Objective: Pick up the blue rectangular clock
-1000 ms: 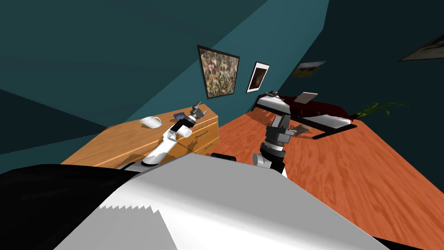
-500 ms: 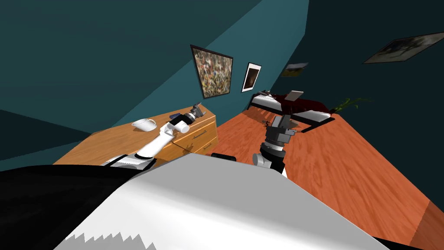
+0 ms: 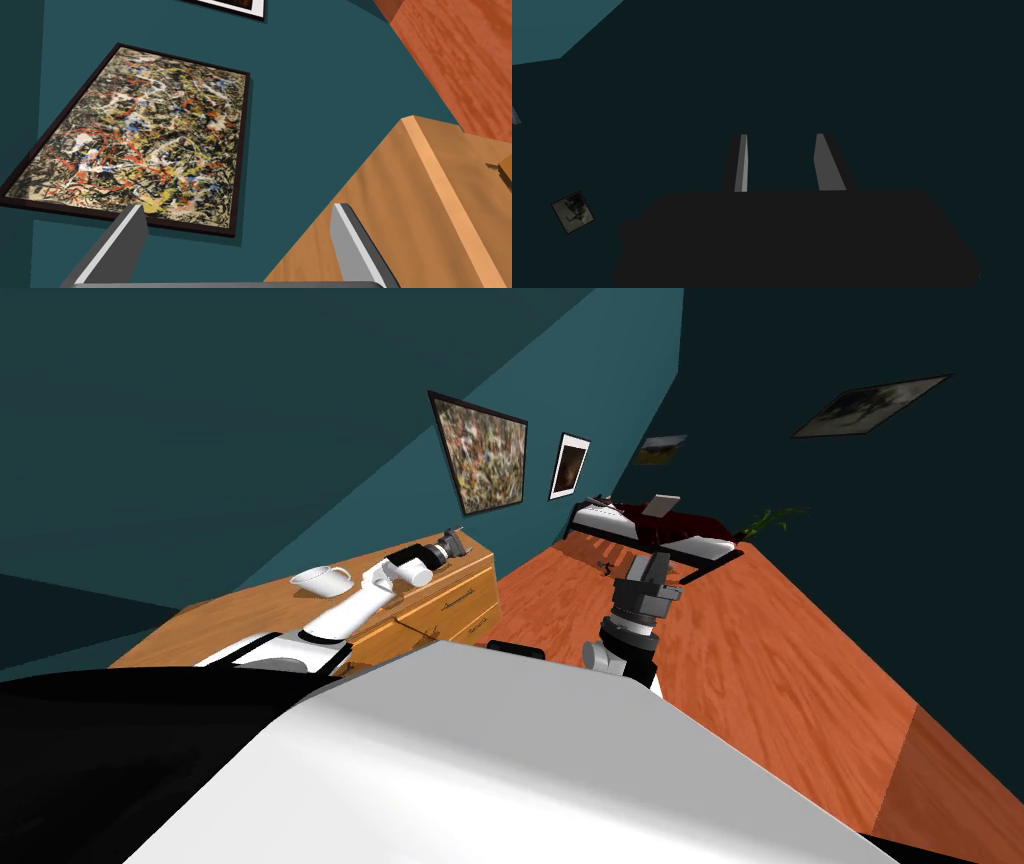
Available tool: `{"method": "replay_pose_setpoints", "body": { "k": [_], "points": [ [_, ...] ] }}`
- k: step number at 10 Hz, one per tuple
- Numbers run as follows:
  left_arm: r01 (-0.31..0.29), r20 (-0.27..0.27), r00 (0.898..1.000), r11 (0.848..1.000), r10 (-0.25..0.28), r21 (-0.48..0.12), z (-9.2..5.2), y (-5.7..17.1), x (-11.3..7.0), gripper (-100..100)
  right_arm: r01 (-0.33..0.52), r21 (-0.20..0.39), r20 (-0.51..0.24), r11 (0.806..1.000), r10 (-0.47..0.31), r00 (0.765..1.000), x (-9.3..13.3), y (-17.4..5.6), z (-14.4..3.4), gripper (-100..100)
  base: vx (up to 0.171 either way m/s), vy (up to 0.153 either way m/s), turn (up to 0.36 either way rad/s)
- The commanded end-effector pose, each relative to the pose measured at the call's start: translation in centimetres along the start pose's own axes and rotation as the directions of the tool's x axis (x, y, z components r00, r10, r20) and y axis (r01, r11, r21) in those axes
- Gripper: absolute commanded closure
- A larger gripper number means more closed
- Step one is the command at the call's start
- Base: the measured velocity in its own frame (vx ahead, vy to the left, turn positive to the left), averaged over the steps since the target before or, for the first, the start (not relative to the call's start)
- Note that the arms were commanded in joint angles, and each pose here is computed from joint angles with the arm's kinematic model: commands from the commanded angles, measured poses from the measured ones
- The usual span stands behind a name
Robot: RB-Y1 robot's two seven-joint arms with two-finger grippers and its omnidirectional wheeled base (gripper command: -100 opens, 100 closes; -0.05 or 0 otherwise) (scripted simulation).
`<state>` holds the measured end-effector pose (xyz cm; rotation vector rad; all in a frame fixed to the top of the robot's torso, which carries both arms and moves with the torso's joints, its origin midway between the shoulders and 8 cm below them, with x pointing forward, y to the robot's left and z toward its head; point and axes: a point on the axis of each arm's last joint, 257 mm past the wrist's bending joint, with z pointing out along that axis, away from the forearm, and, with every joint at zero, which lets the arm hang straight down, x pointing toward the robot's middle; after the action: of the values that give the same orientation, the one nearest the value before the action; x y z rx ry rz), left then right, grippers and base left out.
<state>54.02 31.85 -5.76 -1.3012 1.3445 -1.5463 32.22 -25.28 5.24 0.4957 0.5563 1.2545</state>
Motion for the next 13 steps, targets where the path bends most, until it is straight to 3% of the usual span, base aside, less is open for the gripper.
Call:
{"method": "replay_pose_setpoints", "body": {
  "k": [1,2,3,5,6,7,8,10,11,13],
  "points": [
    [0.024,0.034,0.999,0.998,-0.023,-0.054,0.0,0.5,-1.5,-100,0.0,0.0,0.0,1.0,0.0,1.0,0.0,0.0,0.0,0,-0.038,0.036,-0.112],
    [0.025,0.039,0.999,0.998,-0.022,-0.064,0.0,0.7,-1.6,-100,0.0,0.0,0.0,1.0,0.0,1.0,0.0,0.0,0.0,0,-0.011,0.013,0.029],
    [0.066,0.078,0.995,0.993,-0.058,-0.099,0.2,0.5,-3.4,-100,0.0,0.0,0.0,1.0,0.0,1.0,0.0,0.0,0.0,0,-0.022,0.026,-0.167],
    [0.07,0.094,0.994,0.989,-0.059,-0.129,0.0,1.1,-3.8,-100,0.0,0.0,0.0,1.0,0.0,1.0,0.0,0.0,0.0,0,-0.021,0.03,-0.059],
    [0.114,0.14,0.986,0.981,-0.092,-0.159,0.0,0.7,-5.6,-100,0.0,0.0,0.0,1.0,0.0,1.0,0.0,0.0,0.0,0,-0.032,0.036,-0.177],
    [0.123,0.157,0.983,0.975,-0.094,-0.186,-0.2,1.4,-5.9,-100,0.0,0.0,0.0,1.0,0.0,1.0,0.0,0.0,0.0,0,-0.03,0.04,-0.109],
    [0.164,0.204,0.971,0.966,-0.122,-0.201,-0.3,0.8,-7.7,-100,0.0,0.0,0.0,1.0,0.0,1.0,0.0,0.0,0.0,0,-0.021,0.055,-0.173],
    [0.181,0.225,0.966,0.955,-0.128,-0.234,-0.7,1.6,-8.1,-100,0.0,0.0,0.0,1.0,0.0,1.0,0.0,0.0,0.0,0,-0.024,0.039,-0.035],
    [0.231,0.278,0.947,0.942,-0.16,-0.245,-1.1,0.9,-10.0,-100,0.0,0.0,0.0,1.0,0.0,1.0,0.0,0.0,0.0,0,-0.027,0.039,-0.163],
    [0.245,0.297,0.941,0.93,-0.161,-0.272,-1.4,1.7,-10.2,-100,0.0,0.0,0.0,1.0,0.0,1.0,0.0,0.0,0.0,0,-0.022,0.039,-0.042]
  ]
}}
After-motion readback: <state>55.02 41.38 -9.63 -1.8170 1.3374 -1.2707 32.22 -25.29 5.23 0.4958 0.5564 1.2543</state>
